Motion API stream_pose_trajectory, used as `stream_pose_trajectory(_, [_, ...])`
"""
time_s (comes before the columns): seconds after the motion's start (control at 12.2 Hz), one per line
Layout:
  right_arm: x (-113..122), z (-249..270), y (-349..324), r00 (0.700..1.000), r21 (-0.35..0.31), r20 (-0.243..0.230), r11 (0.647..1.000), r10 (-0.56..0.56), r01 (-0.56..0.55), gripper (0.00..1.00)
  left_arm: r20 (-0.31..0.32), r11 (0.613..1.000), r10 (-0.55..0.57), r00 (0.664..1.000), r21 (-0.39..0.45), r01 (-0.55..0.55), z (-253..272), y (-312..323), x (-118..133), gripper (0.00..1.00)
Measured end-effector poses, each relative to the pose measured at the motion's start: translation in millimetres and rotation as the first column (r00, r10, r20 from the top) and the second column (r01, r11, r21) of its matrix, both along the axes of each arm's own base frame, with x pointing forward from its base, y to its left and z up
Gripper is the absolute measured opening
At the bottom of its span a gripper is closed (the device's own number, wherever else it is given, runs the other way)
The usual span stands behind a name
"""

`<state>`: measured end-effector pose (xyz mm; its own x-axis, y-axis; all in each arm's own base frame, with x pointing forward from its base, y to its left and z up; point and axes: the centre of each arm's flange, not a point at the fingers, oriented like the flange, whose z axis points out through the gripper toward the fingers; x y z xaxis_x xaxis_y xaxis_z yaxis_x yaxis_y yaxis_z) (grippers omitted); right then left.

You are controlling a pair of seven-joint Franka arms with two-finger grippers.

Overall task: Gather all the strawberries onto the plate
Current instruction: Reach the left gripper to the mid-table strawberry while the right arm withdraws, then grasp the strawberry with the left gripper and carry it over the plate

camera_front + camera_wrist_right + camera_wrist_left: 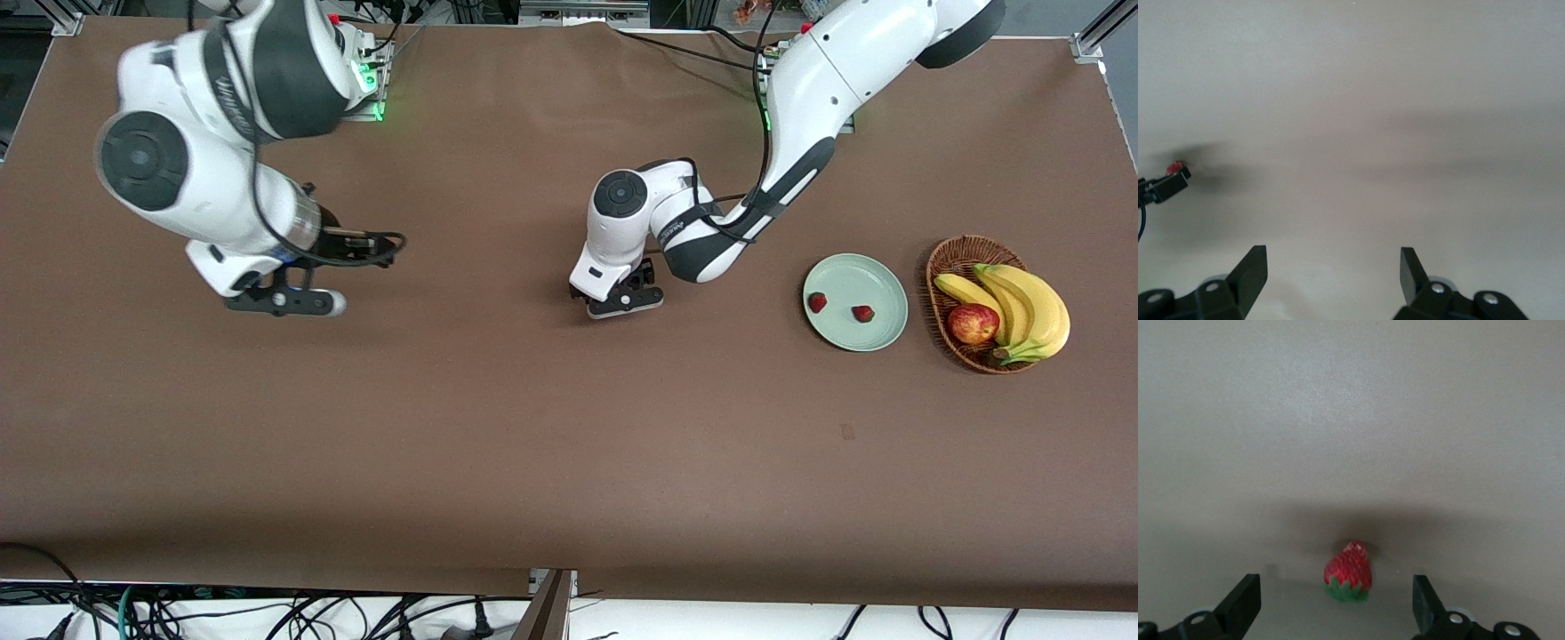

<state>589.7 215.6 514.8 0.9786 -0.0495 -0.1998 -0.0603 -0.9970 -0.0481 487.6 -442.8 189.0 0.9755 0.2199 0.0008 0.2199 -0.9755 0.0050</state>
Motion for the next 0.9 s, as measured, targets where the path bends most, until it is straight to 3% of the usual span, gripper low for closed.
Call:
stream_pose_trajectory(0.41, [-33,49,-69,0.998,0.059,0.033,0.996,0.057,-0.059,0.97,-0.016,1.000,-0.023,1.000,-0.004,0.023,-10,-4,-6,1.00])
stream_pose_trajectory(0.57, [-46,71,-108,0.996,0.081,0.055,0.994,0.073,-0.077,0.99,-0.016,1.000,-0.026,1.000,-0.004,0.026,-10,-6,-7,0.78])
stream_pose_trajectory(0.74, [-55,86,-133,0.991,0.060,0.083,0.992,0.107,-0.112,0.99,-0.015,1.000,-0.022,1.000,-0.002,0.022,-10,-4,-5,0.54])
stream_pose_trajectory(0.82, [-58,90,-139,0.987,0.048,0.094,0.990,0.129,-0.134,1.00,-0.014,1.000,-0.018,1.000,0.001,0.018,-11,-2,-3,0.46])
stream_pose_trajectory(0.9, [-58,91,-143,0.984,0.029,0.098,0.988,0.150,-0.153,1.00,-0.012,1.000,-0.014,1.000,0.003,0.014,-12,0,-1,0.45])
